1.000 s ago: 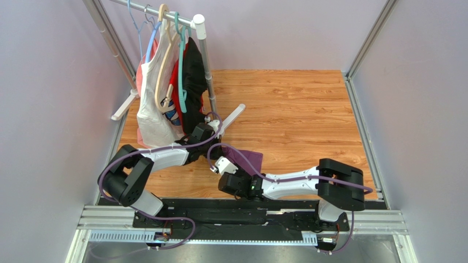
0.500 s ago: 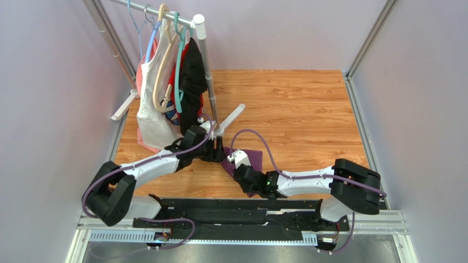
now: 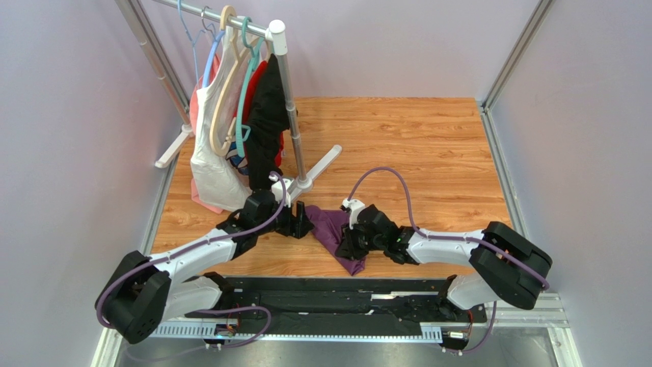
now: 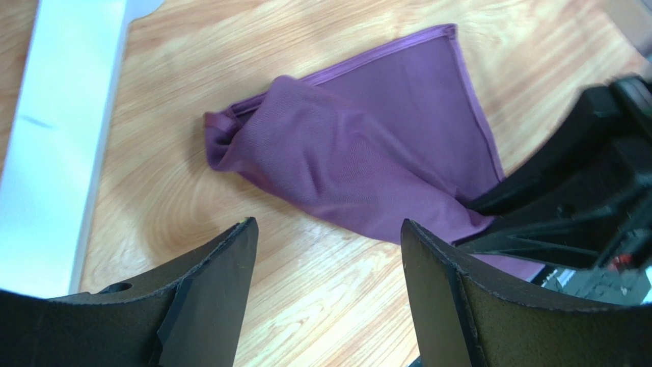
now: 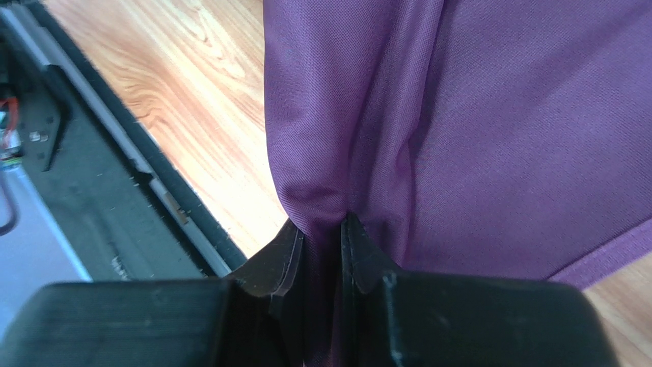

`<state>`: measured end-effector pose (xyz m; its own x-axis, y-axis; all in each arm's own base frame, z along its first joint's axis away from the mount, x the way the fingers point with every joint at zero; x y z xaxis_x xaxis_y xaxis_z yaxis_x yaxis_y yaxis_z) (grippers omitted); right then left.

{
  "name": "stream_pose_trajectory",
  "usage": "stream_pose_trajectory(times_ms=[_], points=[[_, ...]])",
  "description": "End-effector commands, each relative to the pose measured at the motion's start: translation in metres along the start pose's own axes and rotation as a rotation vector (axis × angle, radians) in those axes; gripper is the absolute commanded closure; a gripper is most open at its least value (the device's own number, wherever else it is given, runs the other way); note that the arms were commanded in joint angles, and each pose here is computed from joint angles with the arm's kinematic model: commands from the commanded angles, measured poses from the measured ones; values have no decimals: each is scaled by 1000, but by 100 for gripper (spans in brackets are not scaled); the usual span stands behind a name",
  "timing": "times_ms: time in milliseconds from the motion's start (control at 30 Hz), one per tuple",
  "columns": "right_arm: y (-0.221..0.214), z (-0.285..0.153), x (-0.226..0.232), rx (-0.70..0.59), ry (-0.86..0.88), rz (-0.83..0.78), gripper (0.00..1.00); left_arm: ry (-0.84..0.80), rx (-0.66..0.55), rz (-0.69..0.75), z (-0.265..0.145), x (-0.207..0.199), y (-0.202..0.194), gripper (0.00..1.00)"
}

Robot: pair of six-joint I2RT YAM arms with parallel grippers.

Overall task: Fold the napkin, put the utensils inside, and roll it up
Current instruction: Roll the napkin with the utensil

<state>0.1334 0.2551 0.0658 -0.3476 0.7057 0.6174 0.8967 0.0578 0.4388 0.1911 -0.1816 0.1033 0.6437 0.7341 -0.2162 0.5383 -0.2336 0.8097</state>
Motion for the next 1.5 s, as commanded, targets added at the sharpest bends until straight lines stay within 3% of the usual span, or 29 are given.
stream_pose_trajectory(times_ms=[0,367,600,1133,1267,1467], points=[[-28,-4,-18,165,29,104,100,-82,-122,104,1,-14,17,23],[-21,-6,-40,250,94,241,100,-272,-242,348,9,-49,34,23],[-14,-12,-47,282,122,273,100,-482,-197,442,28,-66,27,24],[-9,-13,-62,288,142,346,100,-467,-137,496,60,-72,24,27],[-9,-12,-65,286,143,357,100,-455,-100,478,70,-71,19,32],[-8,-12,-68,283,137,368,100,-438,-39,453,81,-67,12,53]])
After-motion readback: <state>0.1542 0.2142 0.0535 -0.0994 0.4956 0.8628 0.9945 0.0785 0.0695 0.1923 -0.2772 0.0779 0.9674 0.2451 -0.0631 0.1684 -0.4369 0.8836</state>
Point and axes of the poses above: each gripper's point midway between its finger pads, its own z axis out along the fingers, its own x axis along the line the jaws close on, y = z × x, the point moved 6 cm from there along -z, back along the fingers, and after that the axes turned 15 degrees about z, right-handed, at the moved point
